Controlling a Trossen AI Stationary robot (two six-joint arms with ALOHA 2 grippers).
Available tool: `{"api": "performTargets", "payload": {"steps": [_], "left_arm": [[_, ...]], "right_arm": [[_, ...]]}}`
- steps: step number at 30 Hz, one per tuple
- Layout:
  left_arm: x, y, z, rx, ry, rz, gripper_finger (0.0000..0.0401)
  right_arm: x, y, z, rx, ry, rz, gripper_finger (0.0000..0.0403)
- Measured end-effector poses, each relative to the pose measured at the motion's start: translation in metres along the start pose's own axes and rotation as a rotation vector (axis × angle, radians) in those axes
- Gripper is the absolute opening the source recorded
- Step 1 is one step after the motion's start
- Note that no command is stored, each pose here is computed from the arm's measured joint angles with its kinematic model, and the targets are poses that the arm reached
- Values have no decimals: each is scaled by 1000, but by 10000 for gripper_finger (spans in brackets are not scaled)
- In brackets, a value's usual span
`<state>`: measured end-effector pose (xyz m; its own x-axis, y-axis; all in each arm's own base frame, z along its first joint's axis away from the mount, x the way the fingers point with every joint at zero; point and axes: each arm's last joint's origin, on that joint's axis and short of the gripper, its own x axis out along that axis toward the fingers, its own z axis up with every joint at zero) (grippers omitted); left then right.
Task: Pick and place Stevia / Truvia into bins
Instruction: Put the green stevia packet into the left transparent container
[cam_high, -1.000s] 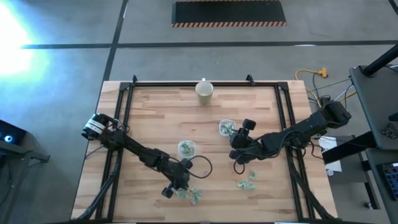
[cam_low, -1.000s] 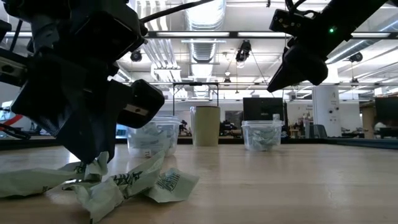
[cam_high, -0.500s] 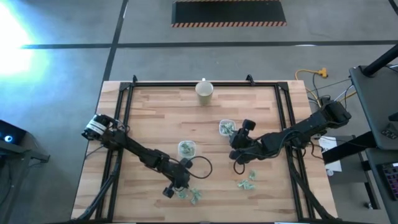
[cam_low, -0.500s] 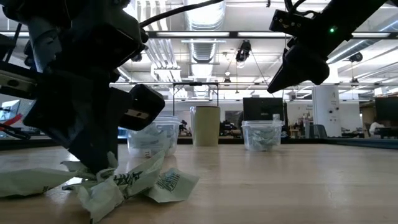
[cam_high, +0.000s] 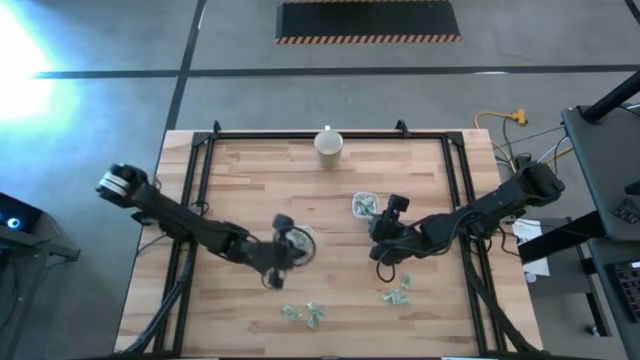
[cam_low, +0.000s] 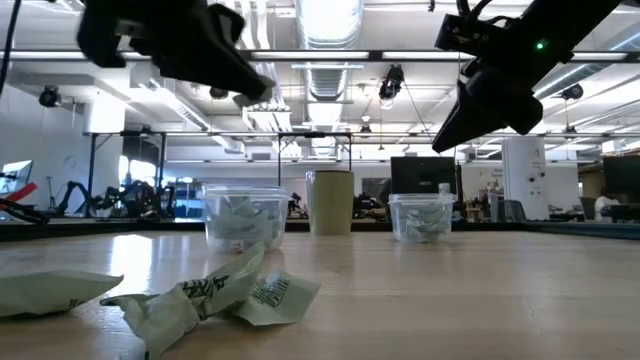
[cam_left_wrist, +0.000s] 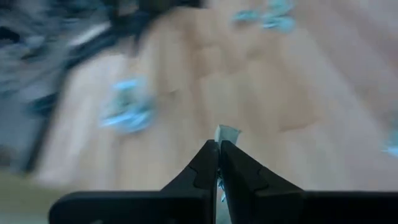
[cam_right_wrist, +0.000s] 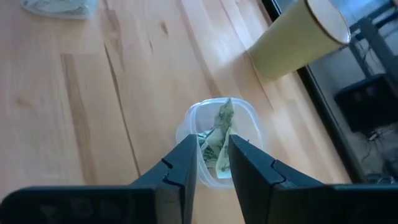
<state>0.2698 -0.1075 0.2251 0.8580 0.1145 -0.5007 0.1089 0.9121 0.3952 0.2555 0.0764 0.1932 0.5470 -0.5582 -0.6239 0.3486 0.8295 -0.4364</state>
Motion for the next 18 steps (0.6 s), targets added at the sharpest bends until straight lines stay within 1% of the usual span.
{"api": "performTargets", "payload": {"steps": [2,4,8,10,13,15,18], "left_arm": [[-9,6,-4,0,22,52,0],[-12,7,-8,-2,31,55,0],[-6,3,-18,-2,67,61,0],[0,1,-28,18,115,102,0],[9,1,-38,43,175,160,0],[11,2,-43,58,209,161,0],[12,4,-42,46,204,170,0]], "right_arm": [[-1,0,3,-38,-6,1,80],[-3,-1,8,-75,-18,4,78],[-11,-2,25,-111,-58,15,74],[-16,-3,36,-134,-83,20,72],[-26,-7,55,-124,-130,29,73],[-32,-9,66,-101,-156,36,75],[-40,-10,74,-96,-170,46,77]]}}
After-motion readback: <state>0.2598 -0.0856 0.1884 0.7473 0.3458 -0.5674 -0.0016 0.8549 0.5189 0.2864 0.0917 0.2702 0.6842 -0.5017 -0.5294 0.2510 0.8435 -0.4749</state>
